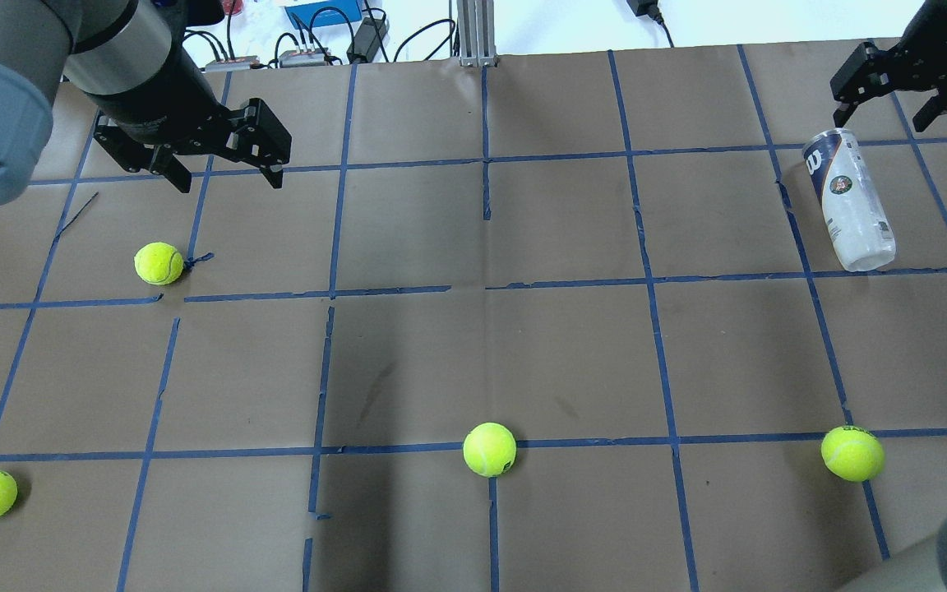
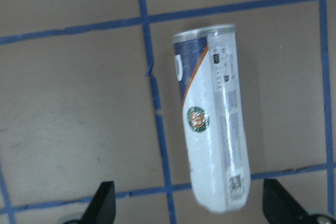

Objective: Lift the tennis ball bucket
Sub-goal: 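Lower the right gripper onto the white Wilson can and grasp it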

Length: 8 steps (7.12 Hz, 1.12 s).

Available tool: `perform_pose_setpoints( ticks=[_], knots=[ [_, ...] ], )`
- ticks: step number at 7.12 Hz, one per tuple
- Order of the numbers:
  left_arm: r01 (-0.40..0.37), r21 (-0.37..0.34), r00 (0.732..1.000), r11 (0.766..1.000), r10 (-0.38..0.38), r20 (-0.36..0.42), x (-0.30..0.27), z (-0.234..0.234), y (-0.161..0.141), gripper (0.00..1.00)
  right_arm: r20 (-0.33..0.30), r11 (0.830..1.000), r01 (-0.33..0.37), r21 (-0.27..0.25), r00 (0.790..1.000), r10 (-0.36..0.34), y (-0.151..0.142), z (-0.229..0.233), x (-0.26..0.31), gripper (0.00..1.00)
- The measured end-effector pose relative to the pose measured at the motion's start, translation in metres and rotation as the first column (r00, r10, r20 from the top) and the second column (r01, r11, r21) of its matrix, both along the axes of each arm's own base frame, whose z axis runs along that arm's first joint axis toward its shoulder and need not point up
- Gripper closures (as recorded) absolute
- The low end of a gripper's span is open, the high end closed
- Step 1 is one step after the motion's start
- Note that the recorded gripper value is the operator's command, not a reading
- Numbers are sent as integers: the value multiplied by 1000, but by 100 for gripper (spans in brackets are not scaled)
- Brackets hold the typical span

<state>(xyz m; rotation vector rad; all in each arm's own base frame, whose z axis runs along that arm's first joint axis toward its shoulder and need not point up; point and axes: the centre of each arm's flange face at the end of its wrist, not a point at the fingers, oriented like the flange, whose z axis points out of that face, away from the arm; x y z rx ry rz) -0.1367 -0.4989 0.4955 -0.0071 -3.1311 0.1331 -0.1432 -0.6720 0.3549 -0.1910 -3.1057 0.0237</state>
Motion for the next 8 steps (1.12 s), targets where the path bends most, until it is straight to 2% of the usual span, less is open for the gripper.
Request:
perform_pose_setpoints(
  ticks=[2, 4, 6, 8],
  knots=[
    [0, 1, 1000, 1000, 0, 0, 0, -1, 0, 0, -33, 999, -3, -34, 999, 2, -43, -61, -31, 0],
    [1, -3, 1000, 1000, -1, -2, 0, 1, -1, 0, -44, 996, -1, -87, 999, -3, -69, -102, -42, 0],
    [3, -10, 1000, 1000, -4, -2, 0, 5, -4, 0, -18, 993, 27, -118, 999, -29, -77, -113, -41, 0],
    [5, -12, 1000, 1000, -5, -2, 0, 6, -6, 0, 9, 994, 33, -100, 999, -32, -76, -113, -30, 1]
  ],
)
